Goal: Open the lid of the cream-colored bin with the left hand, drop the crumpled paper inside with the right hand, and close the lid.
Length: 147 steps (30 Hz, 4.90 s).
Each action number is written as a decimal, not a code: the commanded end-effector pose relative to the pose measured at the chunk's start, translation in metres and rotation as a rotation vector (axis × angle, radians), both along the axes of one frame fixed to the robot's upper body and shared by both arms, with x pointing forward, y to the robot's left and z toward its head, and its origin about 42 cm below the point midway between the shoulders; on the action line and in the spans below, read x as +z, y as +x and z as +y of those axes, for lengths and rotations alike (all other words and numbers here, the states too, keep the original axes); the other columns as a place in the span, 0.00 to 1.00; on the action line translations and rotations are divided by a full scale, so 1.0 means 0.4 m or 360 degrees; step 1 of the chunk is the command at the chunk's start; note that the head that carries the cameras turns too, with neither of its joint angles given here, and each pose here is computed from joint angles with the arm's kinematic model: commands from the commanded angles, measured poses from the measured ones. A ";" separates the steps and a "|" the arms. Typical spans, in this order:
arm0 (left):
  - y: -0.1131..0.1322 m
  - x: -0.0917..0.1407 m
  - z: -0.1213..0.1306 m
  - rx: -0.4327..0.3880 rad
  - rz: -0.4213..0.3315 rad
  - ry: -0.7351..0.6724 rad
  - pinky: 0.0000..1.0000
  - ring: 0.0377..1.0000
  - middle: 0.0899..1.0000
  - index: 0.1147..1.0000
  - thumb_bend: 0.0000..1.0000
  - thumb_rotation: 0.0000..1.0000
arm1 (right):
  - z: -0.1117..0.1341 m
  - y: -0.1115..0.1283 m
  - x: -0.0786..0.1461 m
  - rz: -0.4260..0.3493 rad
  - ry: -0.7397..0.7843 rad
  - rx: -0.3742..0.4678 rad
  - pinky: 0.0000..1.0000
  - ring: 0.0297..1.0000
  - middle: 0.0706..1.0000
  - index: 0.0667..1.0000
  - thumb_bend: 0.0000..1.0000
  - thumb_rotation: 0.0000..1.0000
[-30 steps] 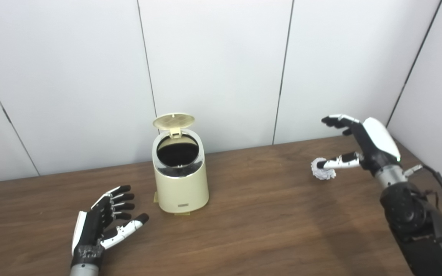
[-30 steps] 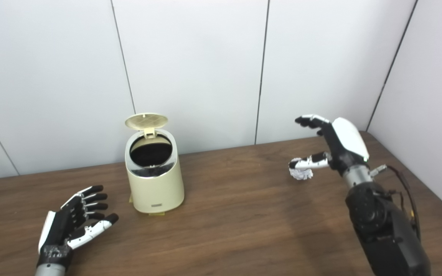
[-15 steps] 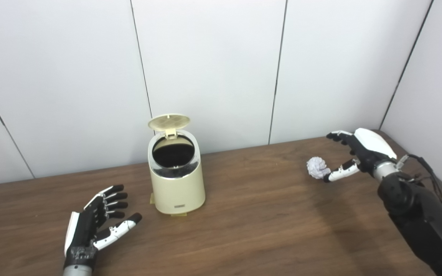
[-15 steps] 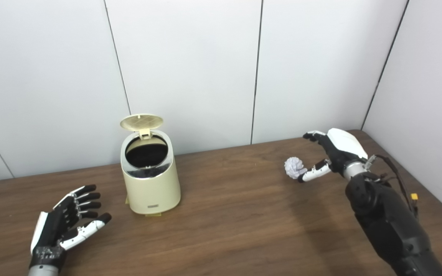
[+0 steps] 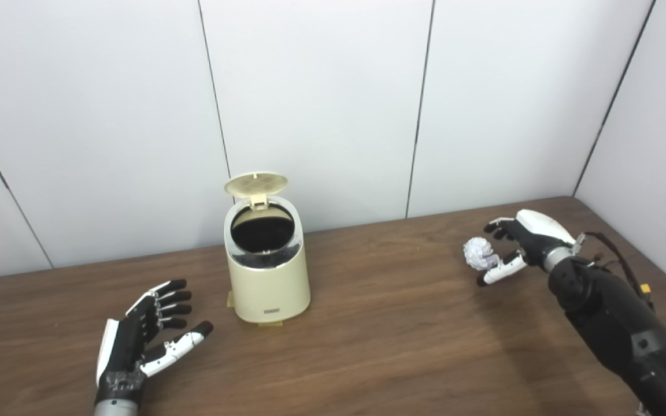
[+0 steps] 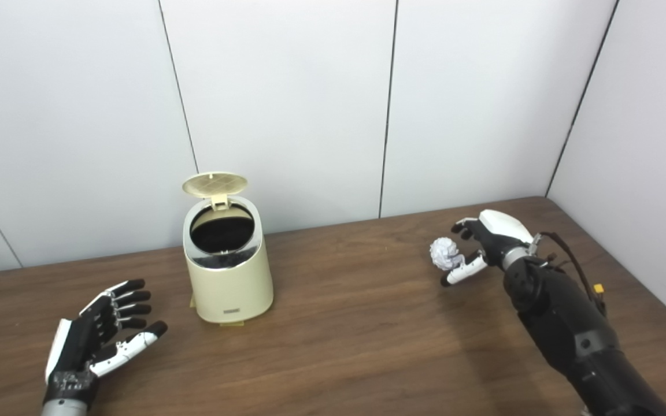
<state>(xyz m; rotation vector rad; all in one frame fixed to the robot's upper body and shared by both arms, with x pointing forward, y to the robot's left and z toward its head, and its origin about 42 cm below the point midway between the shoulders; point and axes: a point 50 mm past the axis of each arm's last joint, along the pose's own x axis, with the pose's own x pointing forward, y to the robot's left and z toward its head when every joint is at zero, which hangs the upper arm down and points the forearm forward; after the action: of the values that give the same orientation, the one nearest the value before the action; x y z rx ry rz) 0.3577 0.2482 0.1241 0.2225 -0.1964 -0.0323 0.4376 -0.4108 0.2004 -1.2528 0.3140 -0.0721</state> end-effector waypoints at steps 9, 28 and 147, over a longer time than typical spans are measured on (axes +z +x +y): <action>-0.003 0.003 0.005 0.0001 -0.0016 0.0017 0.60 0.66 0.69 0.76 0.79 0.17 | 0.007 0.046 0.074 -0.0164 -0.0083 0.0121 0.73 0.72 0.69 0.76 0.91 0.28; -0.008 0.010 0.001 -0.0009 0.0000 0.0040 0.60 0.66 0.70 0.75 0.78 0.19 | 0.010 0.032 0.108 -0.0226 -0.0311 0.0278 0.85 0.63 0.46 0.44 0.53 0.00; -0.004 0.004 -0.102 -0.0060 0.0021 -0.0046 0.61 0.67 0.69 0.73 0.81 0.20 | 0.498 -0.083 0.165 -0.0881 0.1026 0.0778 0.54 0.67 0.74 0.77 0.84 0.17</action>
<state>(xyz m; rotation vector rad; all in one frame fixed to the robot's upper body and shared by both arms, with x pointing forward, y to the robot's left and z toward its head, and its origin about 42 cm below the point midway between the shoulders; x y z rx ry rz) 0.3555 0.2115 0.1215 0.2033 -0.1541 -0.0683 0.4036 -0.2127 0.2443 -0.6341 -0.3151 0.1092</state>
